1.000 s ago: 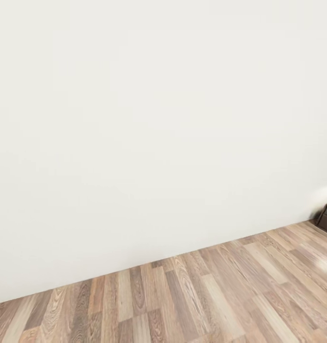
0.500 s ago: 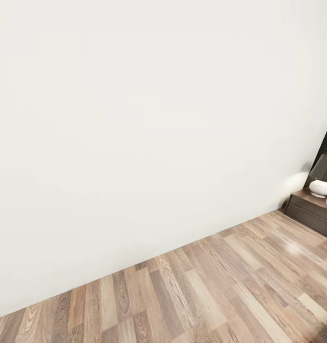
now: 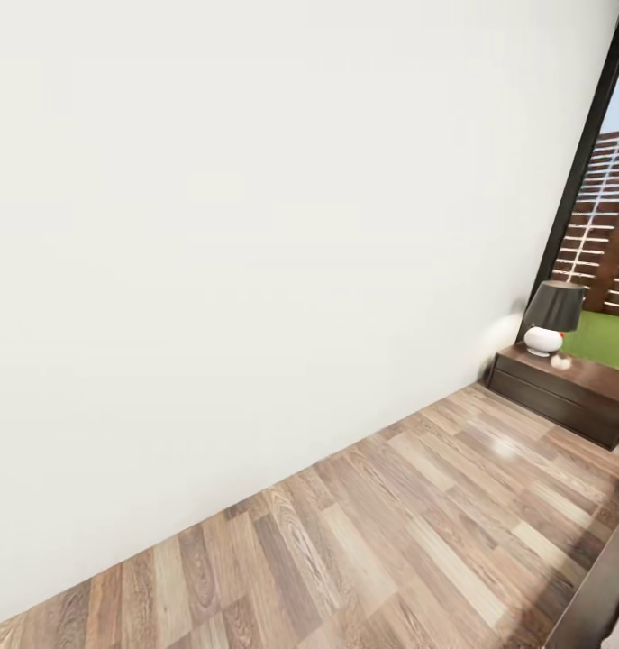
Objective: In the bedroom, move the book from the bed onto either nightstand, and place the two sandals side by side next to the bed.
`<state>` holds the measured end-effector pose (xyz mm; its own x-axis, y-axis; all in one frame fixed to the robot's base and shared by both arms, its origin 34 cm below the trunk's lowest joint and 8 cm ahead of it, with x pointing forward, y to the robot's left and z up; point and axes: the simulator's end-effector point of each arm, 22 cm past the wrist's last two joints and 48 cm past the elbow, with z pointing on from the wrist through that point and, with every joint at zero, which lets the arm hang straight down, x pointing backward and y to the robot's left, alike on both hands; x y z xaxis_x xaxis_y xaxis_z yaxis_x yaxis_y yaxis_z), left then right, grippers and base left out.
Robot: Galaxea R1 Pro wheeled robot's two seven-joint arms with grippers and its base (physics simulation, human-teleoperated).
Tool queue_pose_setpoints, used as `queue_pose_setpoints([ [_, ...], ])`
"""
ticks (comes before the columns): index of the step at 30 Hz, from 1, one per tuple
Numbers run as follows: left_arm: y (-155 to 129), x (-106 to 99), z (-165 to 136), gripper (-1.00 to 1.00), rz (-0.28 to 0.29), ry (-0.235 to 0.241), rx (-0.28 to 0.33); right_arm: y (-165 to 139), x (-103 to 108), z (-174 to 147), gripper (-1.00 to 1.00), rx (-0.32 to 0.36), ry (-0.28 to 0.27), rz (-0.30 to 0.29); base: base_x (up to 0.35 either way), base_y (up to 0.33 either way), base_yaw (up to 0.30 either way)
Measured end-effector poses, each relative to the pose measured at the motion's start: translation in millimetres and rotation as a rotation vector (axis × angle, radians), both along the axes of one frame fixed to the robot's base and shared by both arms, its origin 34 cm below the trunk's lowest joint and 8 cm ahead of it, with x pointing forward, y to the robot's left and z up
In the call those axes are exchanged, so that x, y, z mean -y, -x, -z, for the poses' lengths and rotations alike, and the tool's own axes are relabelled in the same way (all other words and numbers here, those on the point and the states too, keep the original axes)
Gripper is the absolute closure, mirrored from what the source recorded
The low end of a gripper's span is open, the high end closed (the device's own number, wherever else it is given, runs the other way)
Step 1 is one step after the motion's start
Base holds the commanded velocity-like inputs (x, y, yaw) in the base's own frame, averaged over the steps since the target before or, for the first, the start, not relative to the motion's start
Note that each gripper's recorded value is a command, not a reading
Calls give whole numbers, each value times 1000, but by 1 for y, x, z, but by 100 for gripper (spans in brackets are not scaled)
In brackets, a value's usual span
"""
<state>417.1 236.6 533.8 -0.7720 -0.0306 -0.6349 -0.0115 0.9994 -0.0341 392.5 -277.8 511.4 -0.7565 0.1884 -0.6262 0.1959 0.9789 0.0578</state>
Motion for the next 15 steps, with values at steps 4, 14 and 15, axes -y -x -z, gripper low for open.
queue_pose_setpoints([
  [4, 0, 0, 0, -100, 0, 0, 0, 0, 0, 0, -100, 0, 0, 0, 0, 0, -284],
  [14, 0, 0, 0, -100, 0, 0, 0, 0, 0, 0, -100, 0, 0, 0, 0, 0, -284],
  [15, 0, 0, 0, -100, 0, 0, 0, 0, 0, 0, -100, 0, 0, 0, 0, 0, -283],
])
